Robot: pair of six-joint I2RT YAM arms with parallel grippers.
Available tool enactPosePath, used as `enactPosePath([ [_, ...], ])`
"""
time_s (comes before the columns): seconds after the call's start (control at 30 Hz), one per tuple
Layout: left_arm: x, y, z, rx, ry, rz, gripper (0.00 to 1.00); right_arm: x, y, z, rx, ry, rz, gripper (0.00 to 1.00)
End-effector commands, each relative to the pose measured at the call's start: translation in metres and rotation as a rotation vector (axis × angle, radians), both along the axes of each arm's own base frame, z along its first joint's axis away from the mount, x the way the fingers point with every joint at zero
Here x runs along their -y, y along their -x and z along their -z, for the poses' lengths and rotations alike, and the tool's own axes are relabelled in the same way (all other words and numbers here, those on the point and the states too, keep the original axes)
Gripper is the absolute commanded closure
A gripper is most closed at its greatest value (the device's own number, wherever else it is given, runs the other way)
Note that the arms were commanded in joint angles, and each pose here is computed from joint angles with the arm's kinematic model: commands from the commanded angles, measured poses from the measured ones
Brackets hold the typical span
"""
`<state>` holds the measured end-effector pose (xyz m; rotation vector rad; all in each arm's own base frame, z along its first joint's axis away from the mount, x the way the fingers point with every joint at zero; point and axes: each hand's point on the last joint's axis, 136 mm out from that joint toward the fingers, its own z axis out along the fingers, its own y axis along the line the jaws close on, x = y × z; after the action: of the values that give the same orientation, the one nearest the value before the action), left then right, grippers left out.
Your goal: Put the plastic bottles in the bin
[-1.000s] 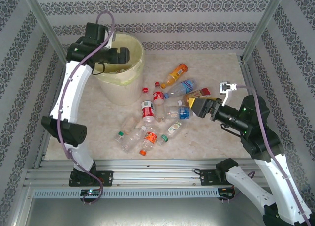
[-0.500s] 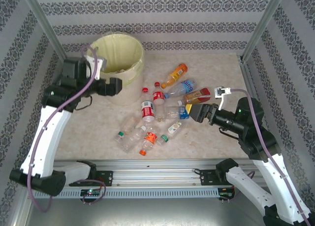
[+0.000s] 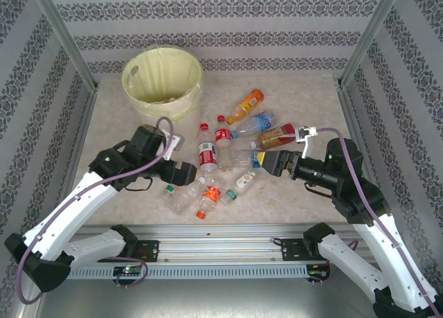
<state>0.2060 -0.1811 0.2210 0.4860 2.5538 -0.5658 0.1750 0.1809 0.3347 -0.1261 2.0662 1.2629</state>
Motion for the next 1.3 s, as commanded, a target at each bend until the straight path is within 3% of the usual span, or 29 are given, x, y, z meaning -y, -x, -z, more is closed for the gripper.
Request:
enactPosePath([
  [0.0, -0.002, 0.006, 0.028, -0.063, -0.084, -0.033, 0.0, -0.003, 0.003, 0.009, -0.026, 0.004, -0.012, 0.02],
  [0.43, -0.005, 0.037, 0.116, -0.285, -0.305, -0.011, 0.01, -0.002, 0.002, 0.019, -0.038, 0.021, -0.008, 0.02],
  [1.27, -0.013, 0.049, 0.176, -0.448, -0.437, -0.058, 0.13, 0.002, 0.003, 0.027, -0.048, 0.031, 0.013, 0.02],
])
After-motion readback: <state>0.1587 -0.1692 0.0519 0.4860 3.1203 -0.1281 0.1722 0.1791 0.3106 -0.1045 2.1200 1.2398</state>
